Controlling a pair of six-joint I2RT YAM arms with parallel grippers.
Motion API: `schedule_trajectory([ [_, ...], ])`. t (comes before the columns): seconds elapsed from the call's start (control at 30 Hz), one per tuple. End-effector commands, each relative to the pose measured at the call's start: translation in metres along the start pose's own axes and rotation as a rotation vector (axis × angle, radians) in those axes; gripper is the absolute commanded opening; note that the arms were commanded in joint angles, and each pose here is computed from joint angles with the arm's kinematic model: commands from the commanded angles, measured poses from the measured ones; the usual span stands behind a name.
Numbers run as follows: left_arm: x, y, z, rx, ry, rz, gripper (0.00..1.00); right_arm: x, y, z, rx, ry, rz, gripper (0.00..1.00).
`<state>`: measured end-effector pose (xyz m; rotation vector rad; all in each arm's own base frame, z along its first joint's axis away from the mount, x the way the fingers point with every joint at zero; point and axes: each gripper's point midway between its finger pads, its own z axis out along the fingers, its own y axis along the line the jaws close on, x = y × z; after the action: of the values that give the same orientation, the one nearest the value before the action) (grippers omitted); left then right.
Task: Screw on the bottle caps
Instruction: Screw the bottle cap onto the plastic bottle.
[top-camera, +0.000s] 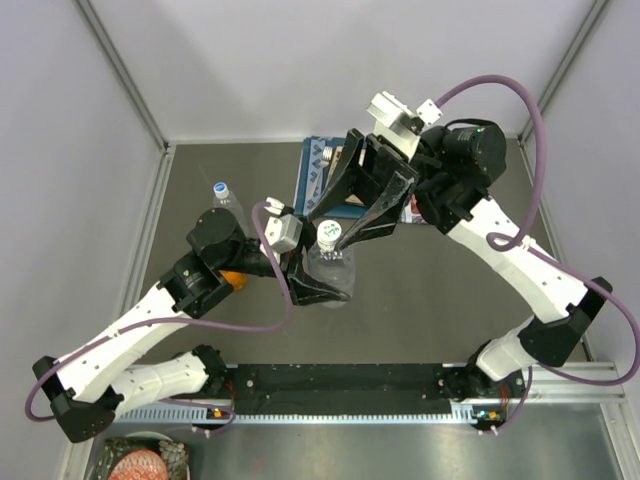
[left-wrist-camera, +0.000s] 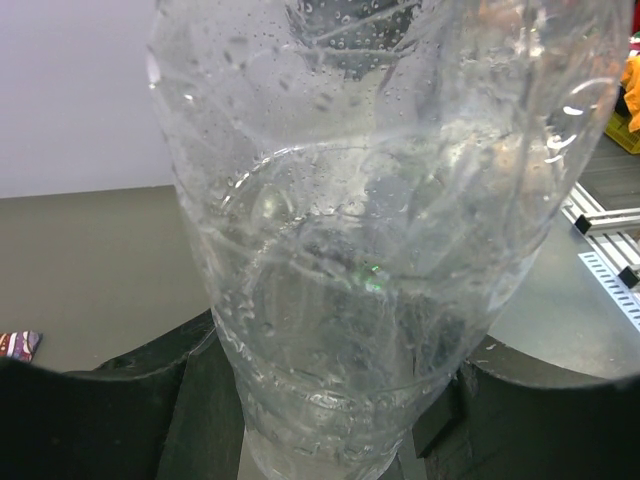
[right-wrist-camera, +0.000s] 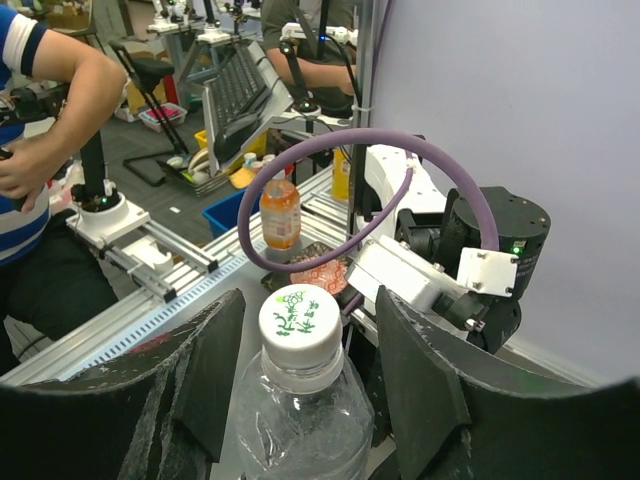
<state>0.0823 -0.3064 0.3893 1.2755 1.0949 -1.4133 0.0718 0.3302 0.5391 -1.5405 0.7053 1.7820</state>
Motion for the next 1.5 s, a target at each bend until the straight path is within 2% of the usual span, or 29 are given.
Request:
schedule_trajectory([
  [0.0,-0.016,0.0,-0.003,-0.015,-0.047,0.053,0.15,-0.001,0.006,0.005,-0.023,-0.002,-0.02,0.55],
  [0.17,-0.016,0.002,-0.003,-0.029,-0.047,0.054,0.15,0.0,0.006,0.005,-0.024,-0.001,-0.009,0.5],
  [0.5,-0.016,0.008,-0.006,-0.064,-0.047,0.049,0.15,0.003,0.003,0.005,-0.019,0.003,0.017,0.34],
  [0.77,-0.01,0.015,-0.009,-0.102,-0.023,0.073,0.15,0.004,0.001,0.005,-0.01,0.019,0.052,0.3],
  [0.93,-0.007,0.03,-0.016,-0.2,-0.007,0.11,0.15,0.013,-0.001,0.002,0.027,0.046,0.149,0.28],
  [1.17,-0.004,0.046,-0.024,-0.296,0.004,0.139,0.15,0.023,0.0,-0.003,0.079,0.057,0.183,0.24],
  [1.4,-0.004,0.066,-0.033,-0.417,-0.004,0.12,0.16,0.017,0.001,-0.004,0.121,0.035,0.145,0.12],
  [1.47,-0.005,0.069,-0.036,-0.447,-0.02,0.076,0.17,0.016,-0.002,-0.005,0.141,0.027,0.13,0.07],
])
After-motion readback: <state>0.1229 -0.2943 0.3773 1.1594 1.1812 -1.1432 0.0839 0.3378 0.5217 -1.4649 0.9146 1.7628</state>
